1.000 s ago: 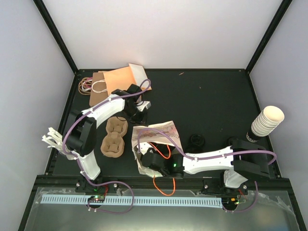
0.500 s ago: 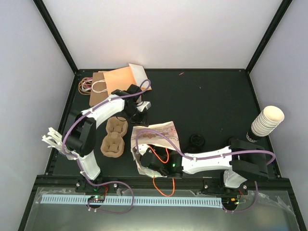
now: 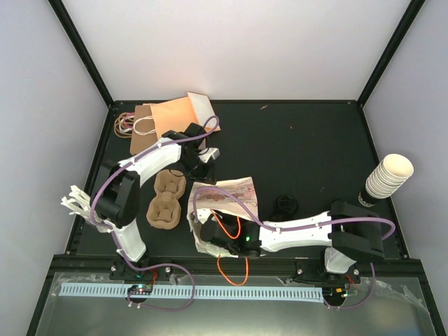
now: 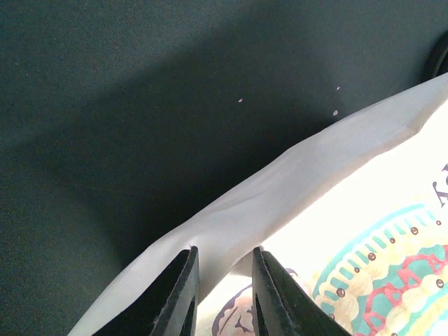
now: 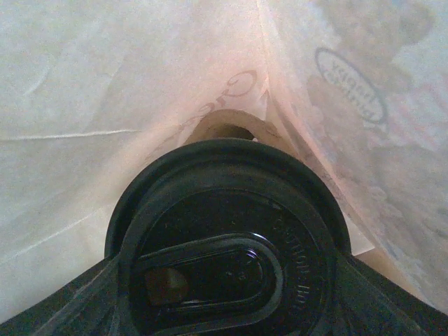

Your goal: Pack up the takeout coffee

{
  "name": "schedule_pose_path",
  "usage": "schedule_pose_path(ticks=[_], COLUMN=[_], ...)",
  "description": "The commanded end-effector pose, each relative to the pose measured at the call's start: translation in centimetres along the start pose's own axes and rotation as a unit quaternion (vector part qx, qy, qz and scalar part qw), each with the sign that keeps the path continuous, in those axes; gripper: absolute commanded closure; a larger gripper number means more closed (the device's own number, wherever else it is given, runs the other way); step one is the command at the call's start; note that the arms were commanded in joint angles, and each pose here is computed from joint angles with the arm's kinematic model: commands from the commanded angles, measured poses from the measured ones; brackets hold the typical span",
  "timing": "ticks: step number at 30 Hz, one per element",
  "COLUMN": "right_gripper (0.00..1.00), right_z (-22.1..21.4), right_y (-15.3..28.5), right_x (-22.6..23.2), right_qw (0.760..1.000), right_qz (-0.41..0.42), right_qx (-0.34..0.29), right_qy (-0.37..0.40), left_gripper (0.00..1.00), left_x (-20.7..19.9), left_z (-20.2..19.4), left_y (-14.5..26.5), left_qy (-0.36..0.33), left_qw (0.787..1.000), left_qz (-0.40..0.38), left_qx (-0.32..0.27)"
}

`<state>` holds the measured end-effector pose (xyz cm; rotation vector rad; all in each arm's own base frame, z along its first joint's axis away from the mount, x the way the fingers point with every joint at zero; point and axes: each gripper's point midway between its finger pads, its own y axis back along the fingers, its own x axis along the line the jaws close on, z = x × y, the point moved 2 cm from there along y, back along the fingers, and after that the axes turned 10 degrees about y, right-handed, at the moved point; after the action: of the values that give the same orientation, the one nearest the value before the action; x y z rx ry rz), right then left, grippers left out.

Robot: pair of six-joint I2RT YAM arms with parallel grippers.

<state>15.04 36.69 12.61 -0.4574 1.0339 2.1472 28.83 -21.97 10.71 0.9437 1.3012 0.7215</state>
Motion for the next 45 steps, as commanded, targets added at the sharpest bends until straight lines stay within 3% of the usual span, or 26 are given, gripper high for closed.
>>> schedule_pose_path(ticks=[1,12,34,45], right_gripper=[0.49,0.49,0.48,0.49], right_z=[-5.4,-5.5,-8.7,-8.4], right_y=[-1.9,-1.6,-1.8,-3.6], right_x=[2.3,2.8,4.9,2.4], right_qw=[0.994,0.992,0.976,0.976], right_qz=[0.037,0.063,0.134,0.029], right_qx=[0.09,0.091,0.164,0.186], right_qy=[0.059,0.061,0.054,0.111], left_gripper=[0.76,0.76,0.76,0.76], left_x=[-1.0,-1.1,-1.0,-1.1], left_z=[-3.1,-3.5,-3.6,-3.9], left_y=[-0.4,-0.3,-0.3,-0.3], left_qy=[0.013,0.012,0.01,0.011], left_qw=[0.997,0.997,0.997,0.996], left_qz=[-0.031,-0.031,-0.03,-0.034], left_qx=[0.064,0.067,0.068,0.077])
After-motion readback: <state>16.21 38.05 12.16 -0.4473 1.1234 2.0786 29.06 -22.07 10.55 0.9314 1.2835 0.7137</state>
